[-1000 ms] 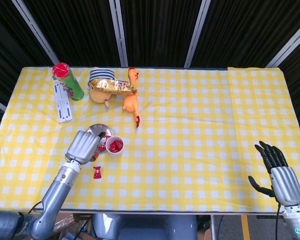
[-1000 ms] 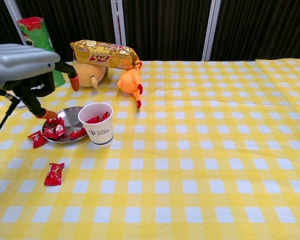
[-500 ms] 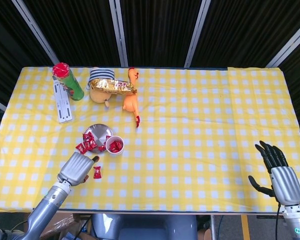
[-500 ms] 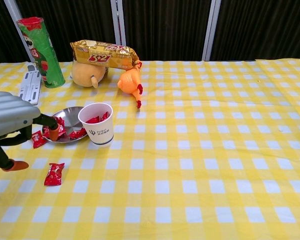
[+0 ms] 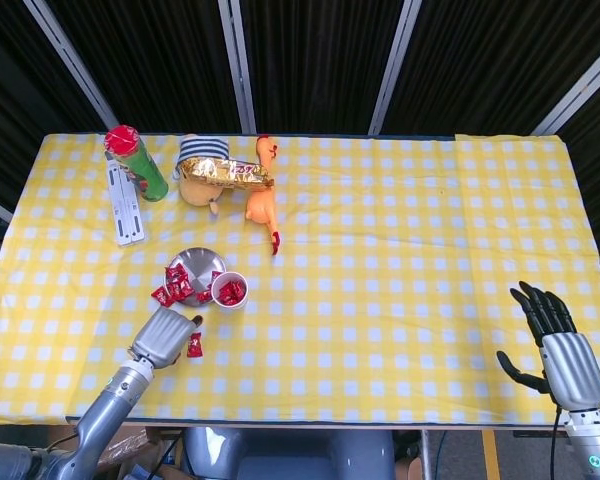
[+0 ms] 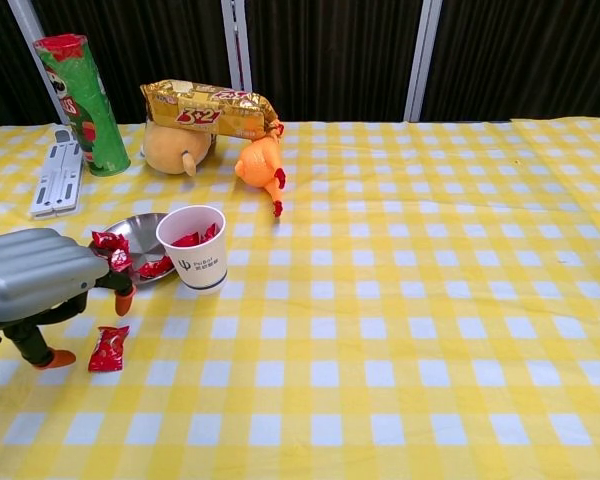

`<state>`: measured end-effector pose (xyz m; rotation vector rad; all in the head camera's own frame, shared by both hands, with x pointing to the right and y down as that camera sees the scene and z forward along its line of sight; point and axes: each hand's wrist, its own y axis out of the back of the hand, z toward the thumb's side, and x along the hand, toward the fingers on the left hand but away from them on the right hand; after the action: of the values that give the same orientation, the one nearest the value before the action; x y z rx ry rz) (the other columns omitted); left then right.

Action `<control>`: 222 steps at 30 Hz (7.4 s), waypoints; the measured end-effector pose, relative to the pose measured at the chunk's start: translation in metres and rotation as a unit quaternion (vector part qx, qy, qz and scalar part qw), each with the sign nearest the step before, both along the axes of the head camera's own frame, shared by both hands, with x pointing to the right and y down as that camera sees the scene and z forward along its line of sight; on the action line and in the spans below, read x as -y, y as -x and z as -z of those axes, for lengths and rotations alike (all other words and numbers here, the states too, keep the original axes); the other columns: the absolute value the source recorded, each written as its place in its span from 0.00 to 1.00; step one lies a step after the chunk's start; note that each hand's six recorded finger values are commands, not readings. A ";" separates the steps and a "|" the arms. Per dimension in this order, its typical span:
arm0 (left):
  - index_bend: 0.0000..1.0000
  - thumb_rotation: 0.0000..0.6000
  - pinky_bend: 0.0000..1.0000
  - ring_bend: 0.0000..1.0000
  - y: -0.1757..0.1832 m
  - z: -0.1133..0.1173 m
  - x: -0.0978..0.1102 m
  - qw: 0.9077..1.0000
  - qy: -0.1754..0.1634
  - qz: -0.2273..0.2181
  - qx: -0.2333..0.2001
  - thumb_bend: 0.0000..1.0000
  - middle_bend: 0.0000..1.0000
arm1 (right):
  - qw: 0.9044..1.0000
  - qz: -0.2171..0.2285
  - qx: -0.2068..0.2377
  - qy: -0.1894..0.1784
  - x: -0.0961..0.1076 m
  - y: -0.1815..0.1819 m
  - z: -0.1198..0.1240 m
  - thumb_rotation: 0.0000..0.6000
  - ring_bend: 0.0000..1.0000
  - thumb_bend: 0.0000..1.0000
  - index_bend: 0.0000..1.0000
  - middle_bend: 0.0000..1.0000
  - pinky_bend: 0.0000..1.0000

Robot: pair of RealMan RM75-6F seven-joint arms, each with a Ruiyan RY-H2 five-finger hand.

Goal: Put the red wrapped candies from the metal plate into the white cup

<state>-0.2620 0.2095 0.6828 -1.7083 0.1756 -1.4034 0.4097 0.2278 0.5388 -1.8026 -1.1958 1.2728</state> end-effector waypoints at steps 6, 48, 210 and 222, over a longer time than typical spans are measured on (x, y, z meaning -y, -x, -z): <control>0.35 1.00 0.96 1.00 -0.007 -0.009 0.000 1.000 0.003 0.006 -0.003 0.32 0.91 | 1.000 0.001 0.000 -0.001 0.000 0.000 0.000 1.00 0.00 0.39 0.00 0.00 0.00; 0.56 1.00 0.96 1.00 -0.012 0.005 0.001 0.999 0.004 0.030 -0.043 0.40 0.91 | 1.000 0.002 -0.001 -0.001 -0.001 0.001 0.000 1.00 0.00 0.39 0.00 0.00 0.00; 0.26 1.00 0.96 0.99 0.060 -0.018 0.033 0.982 0.025 0.179 0.059 0.59 0.91 | 1.000 0.002 0.002 0.002 -0.003 0.002 0.000 1.00 0.00 0.39 0.00 0.00 0.00; 0.31 1.00 0.96 0.99 0.051 -0.008 0.019 0.986 0.036 0.160 0.042 0.59 0.91 | 1.000 0.004 0.003 0.002 -0.003 0.003 0.001 1.00 0.00 0.39 0.00 0.00 0.00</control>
<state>-0.3127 0.1905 0.6907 -1.7295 0.3692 -1.7317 0.4070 0.2313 0.5383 -1.8130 -1.1892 1.2673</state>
